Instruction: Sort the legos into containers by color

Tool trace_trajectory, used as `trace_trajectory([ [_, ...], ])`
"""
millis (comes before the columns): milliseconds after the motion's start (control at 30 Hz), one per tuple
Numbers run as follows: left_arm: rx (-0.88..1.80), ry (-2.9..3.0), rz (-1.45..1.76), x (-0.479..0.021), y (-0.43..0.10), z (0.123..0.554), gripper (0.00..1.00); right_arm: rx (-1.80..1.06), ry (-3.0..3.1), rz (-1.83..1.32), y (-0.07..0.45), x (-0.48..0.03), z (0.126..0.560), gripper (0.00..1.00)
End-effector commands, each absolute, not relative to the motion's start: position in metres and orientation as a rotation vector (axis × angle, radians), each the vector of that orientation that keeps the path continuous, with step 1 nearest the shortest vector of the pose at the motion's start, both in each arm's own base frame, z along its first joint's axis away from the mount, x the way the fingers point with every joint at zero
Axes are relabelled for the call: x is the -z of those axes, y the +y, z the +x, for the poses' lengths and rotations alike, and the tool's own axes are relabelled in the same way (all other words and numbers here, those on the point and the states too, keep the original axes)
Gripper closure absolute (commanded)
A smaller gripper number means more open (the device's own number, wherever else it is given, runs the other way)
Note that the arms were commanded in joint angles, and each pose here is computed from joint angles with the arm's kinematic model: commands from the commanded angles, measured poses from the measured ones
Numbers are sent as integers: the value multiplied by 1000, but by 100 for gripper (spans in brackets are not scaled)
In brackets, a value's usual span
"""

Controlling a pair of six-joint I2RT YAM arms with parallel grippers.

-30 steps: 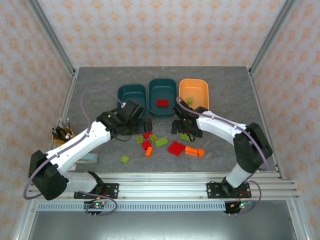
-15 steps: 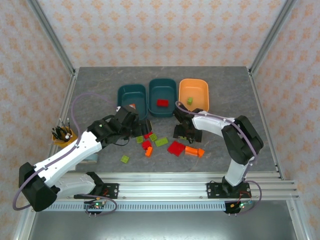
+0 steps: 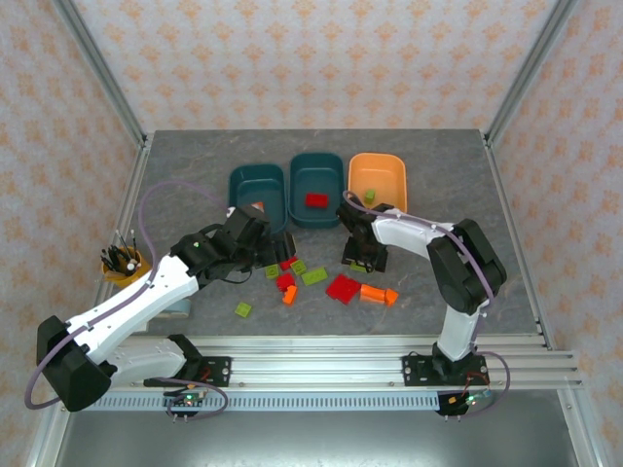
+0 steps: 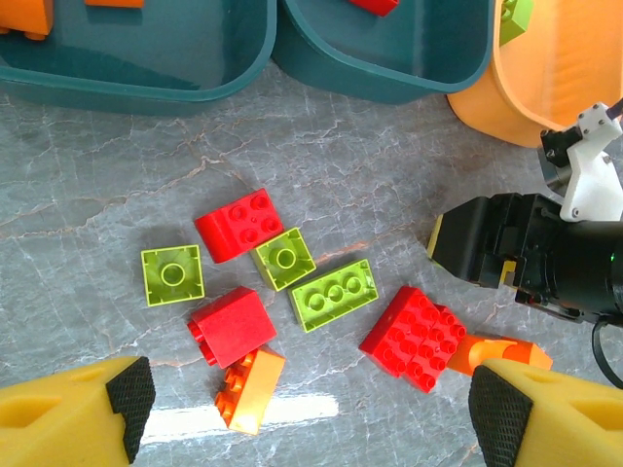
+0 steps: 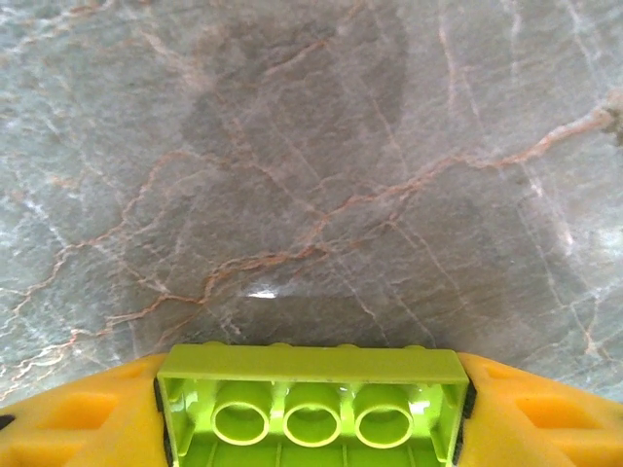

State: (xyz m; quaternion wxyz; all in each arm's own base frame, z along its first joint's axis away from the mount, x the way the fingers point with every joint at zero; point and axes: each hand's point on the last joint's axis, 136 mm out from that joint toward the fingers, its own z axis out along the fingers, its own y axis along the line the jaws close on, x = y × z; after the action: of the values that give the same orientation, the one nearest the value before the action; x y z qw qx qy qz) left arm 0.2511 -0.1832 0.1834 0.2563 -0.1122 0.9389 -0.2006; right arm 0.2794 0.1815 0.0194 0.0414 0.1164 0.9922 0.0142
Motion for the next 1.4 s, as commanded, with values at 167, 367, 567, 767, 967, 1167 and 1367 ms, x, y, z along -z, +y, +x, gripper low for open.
trace_trajectory([
  [167, 561, 2493, -327, -200, -184, 256, 13, -57, 2941, 344, 178, -63, 292, 43],
  [367, 597, 2425, -287, -247, -201, 279, 13, -62, 2791, 300, 163, -146, 325, 42],
  [567, 629, 2377, -239, -288, -222, 313, 13, -126, 2711, 362, 142, -185, 370, 42],
  [767, 682, 2360, -271, -297, -225, 341, 12, -139, 2739, 379, 139, -173, 402, 42],
  [967, 682, 2387, -280, -287, -225, 355, 12, -108, 2860, 364, 140, -119, 421, 42],
  [1167, 664, 2414, -287, -272, -223, 358, 13, -135, 2951, 354, 145, -81, 431, 40],
  [1367, 631, 2428, -291, -264, -219, 360, 13, -117, 3000, 344, 147, -59, 434, 32],
])
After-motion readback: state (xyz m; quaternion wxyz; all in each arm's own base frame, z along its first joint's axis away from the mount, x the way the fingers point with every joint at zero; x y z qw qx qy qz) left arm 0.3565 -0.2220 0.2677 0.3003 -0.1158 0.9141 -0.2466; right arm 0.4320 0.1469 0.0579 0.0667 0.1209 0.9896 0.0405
